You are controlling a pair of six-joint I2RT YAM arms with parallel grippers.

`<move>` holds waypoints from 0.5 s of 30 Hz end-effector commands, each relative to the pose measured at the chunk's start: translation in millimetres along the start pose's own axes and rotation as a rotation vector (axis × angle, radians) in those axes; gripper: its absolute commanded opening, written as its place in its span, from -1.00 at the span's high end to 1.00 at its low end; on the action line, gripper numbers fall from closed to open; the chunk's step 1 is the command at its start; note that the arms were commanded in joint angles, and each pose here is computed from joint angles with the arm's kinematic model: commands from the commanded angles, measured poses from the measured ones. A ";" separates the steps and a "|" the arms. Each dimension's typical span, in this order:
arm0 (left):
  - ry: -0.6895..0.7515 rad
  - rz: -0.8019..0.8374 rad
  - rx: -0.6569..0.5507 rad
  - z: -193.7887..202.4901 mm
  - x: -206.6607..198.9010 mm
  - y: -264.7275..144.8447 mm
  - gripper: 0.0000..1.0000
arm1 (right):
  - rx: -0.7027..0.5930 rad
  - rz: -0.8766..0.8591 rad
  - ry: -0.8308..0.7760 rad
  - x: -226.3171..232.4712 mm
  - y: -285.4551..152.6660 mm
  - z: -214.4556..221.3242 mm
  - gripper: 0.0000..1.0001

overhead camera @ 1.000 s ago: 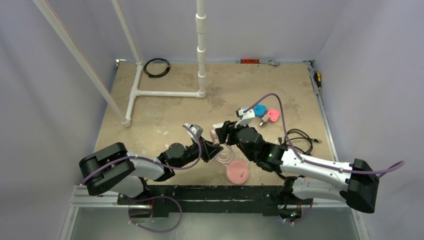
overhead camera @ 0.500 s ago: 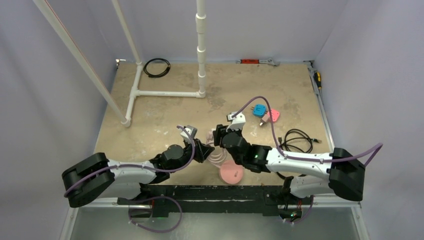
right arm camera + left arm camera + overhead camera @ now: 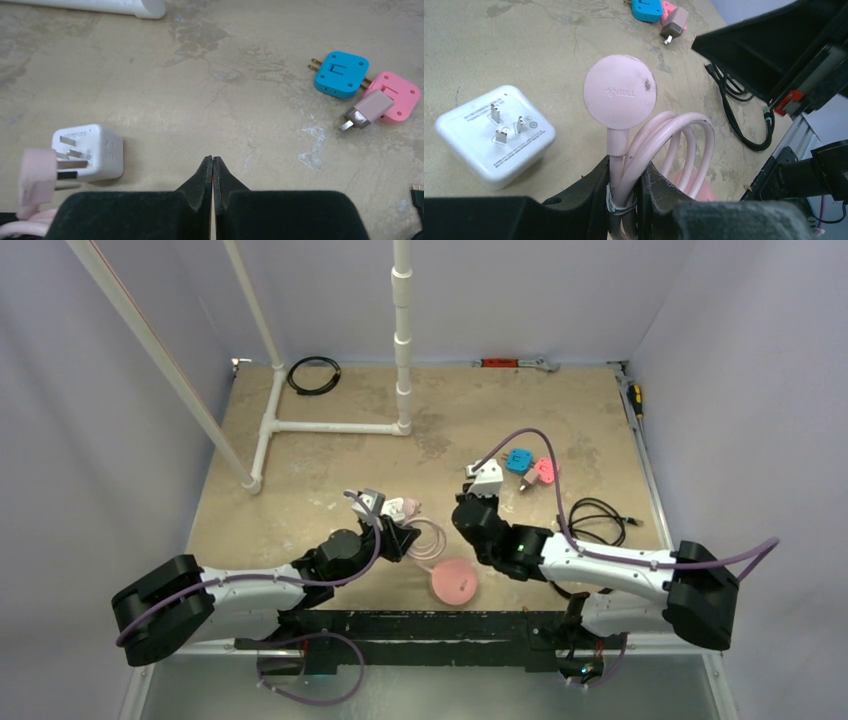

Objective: Pull the plug off the socket
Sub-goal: Remove the plug from the socket, then place the socket at the center of the board.

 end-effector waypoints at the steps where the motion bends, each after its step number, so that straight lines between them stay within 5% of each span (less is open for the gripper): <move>1: 0.003 0.077 -0.038 -18.8 -19.0 5.5 1.00 | -0.041 -0.076 0.100 6.8 -4.4 -23.4 1.00; 8: -0.030 0.149 0.018 -38.9 -31.4 14.7 1.00 | -0.015 -0.210 0.208 3.9 -3.5 -38.4 0.93; 15: 0.010 0.128 0.059 -85.6 -17.2 16.0 1.00 | -0.027 -0.207 0.214 -9.3 -5.1 -49.3 -0.05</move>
Point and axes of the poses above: each gripper's point midway between its finger pads, its own y axis out along the fingers, its own x axis along the line the jaws close on, z = x × y, the point moved 1 cm from there along -y, back along the fingers, and after that the axes turned 7 degrees about y, right-handed, at the moved point
